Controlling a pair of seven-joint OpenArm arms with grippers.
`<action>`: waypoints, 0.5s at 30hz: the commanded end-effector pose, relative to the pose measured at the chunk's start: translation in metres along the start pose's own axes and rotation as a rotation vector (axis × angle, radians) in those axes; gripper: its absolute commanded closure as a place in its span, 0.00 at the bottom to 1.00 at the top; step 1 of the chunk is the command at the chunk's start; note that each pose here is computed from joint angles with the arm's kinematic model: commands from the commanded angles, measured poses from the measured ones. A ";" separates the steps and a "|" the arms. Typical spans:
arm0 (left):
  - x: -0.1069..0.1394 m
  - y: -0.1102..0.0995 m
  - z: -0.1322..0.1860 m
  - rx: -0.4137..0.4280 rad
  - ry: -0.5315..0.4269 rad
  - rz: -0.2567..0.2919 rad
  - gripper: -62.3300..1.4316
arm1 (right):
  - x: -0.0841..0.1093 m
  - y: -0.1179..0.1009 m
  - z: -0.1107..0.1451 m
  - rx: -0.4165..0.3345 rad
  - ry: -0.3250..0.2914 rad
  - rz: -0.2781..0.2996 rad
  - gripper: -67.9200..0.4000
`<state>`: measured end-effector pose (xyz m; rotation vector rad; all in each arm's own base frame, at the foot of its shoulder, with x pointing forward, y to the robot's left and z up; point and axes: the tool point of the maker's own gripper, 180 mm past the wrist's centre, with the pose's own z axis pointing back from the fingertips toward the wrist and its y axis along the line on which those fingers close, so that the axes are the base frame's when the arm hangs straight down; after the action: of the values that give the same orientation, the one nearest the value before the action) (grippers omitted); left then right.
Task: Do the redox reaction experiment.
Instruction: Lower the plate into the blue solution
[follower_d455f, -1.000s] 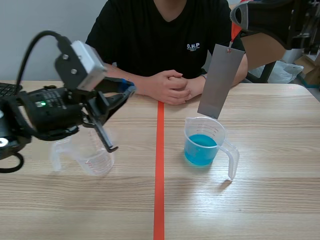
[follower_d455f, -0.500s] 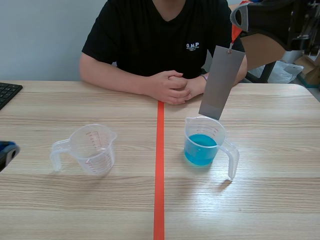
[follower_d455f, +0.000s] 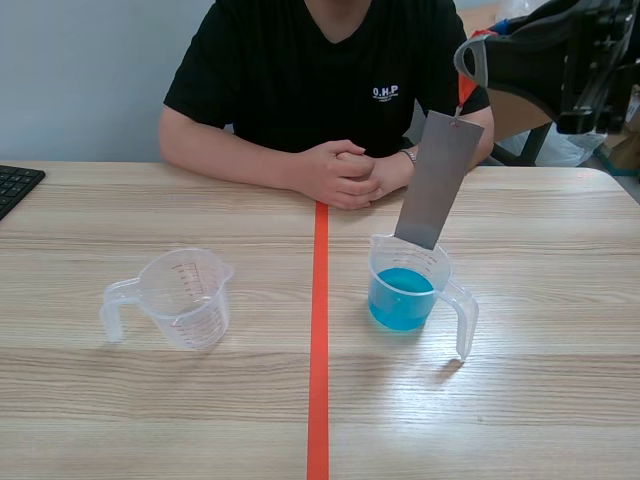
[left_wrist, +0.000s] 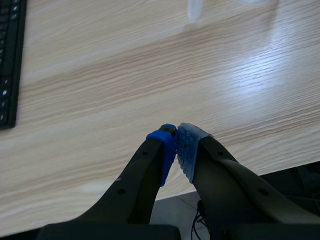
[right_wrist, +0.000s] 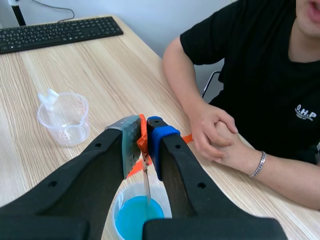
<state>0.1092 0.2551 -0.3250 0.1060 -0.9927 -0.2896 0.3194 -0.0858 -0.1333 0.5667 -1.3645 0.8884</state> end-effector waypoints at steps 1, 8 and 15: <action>0.004 -0.002 0.000 0.004 -0.016 0.009 0.91 | 0.007 -0.003 0.002 0.000 -0.024 0.011 0.97; -0.005 -0.002 0.004 0.040 0.013 0.043 0.91 | -0.004 -0.004 -0.002 -0.003 -0.016 0.012 0.97; -0.005 -0.002 0.004 0.039 0.012 0.042 0.91 | -0.012 -0.003 -0.005 0.001 -0.013 0.011 0.97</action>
<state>0.1011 0.2555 -0.3299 0.1220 -0.9764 -0.2288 0.3246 -0.0862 -0.1516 0.5583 -1.3590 0.8858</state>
